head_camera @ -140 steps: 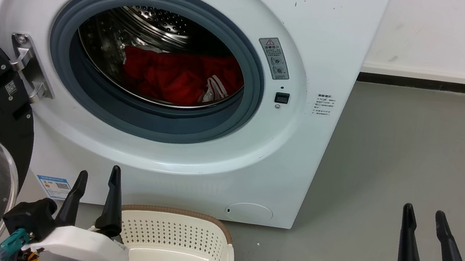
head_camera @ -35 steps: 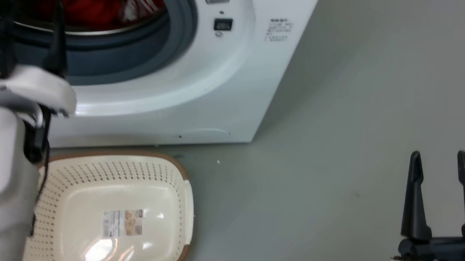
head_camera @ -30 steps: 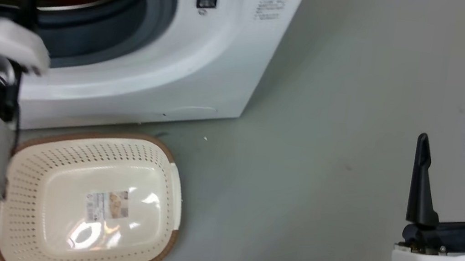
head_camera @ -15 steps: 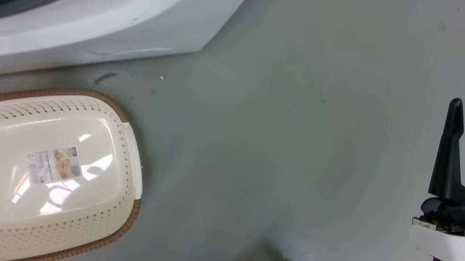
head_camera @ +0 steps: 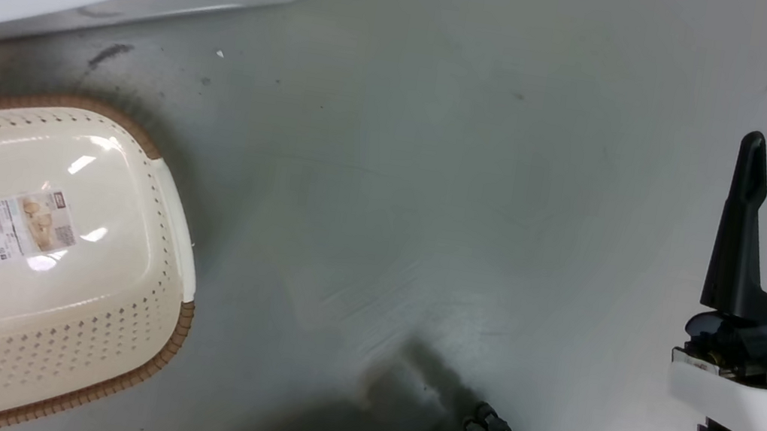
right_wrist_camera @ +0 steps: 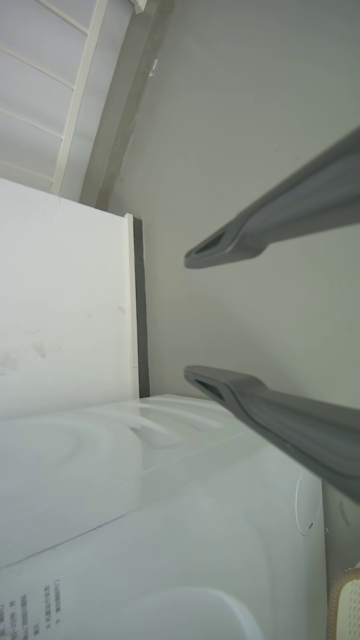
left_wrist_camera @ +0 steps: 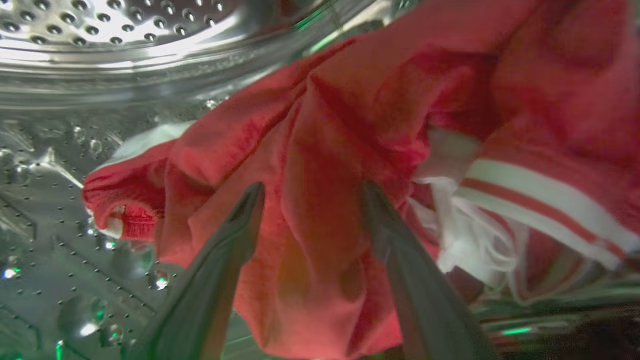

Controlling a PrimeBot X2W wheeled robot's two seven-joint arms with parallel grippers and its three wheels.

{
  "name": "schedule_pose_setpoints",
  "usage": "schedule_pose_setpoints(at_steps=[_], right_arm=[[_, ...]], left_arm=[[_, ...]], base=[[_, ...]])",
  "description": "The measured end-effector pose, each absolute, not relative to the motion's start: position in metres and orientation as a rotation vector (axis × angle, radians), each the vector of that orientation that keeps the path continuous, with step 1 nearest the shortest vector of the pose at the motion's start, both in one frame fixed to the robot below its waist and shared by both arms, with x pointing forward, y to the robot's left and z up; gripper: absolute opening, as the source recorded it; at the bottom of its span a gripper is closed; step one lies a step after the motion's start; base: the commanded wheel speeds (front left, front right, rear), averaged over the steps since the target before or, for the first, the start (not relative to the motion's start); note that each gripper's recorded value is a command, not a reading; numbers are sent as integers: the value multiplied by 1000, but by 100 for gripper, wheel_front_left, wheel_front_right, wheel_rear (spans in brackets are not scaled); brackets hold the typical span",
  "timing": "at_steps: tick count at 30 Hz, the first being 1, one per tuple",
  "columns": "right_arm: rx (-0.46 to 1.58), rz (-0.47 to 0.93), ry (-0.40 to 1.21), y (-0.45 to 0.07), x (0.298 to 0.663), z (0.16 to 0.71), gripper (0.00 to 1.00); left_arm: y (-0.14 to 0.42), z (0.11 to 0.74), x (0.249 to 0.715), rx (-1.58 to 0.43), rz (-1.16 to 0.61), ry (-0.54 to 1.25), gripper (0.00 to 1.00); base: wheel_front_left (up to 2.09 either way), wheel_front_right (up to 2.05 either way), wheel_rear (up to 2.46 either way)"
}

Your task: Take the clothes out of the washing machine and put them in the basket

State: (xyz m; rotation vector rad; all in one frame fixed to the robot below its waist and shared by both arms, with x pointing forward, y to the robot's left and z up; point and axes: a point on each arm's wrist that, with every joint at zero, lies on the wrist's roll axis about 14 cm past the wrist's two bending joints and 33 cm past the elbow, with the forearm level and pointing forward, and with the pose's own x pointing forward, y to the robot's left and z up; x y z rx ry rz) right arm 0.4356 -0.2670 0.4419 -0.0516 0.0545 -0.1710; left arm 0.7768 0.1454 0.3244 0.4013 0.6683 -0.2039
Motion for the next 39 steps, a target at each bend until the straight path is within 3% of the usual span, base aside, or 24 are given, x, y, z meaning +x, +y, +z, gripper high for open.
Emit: schedule_pose_setpoints(at_steps=[10, 19, 20, 21, 28, 32, 39], right_arm=[[-57, -182, 100, -271, 440, 422, 100], [-53, -183, 120, -271, 441, 412, 100], [-52, -183, 120, -271, 441, 412, 100], [-50, -183, 121, -271, 441, 412, 100], [-51, -177, 101, -271, 445, 417, 100], [-54, -175, 74, -271, 447, 427, 100], [-70, -159, 9, -267, 446, 454, 100]], left_arm=[[164, 278, 775, 414, -167, 923, 100], [170, 263, 774, 450, -166, 955, 100], [171, 262, 773, 458, -167, 956, 82], [170, 261, 773, 464, -169, 959, 3], [168, 265, 776, 443, -186, 922, 0], [158, 283, 788, 408, -213, 788, 0], [130, 298, 768, 345, -284, 629, 0]], base=[[0, 0, 0], [0, 0, 0], [0, 0, 0], [0, 0, 0], [0, 0, 0], [0, 0, 0], [0, 0, 0]])
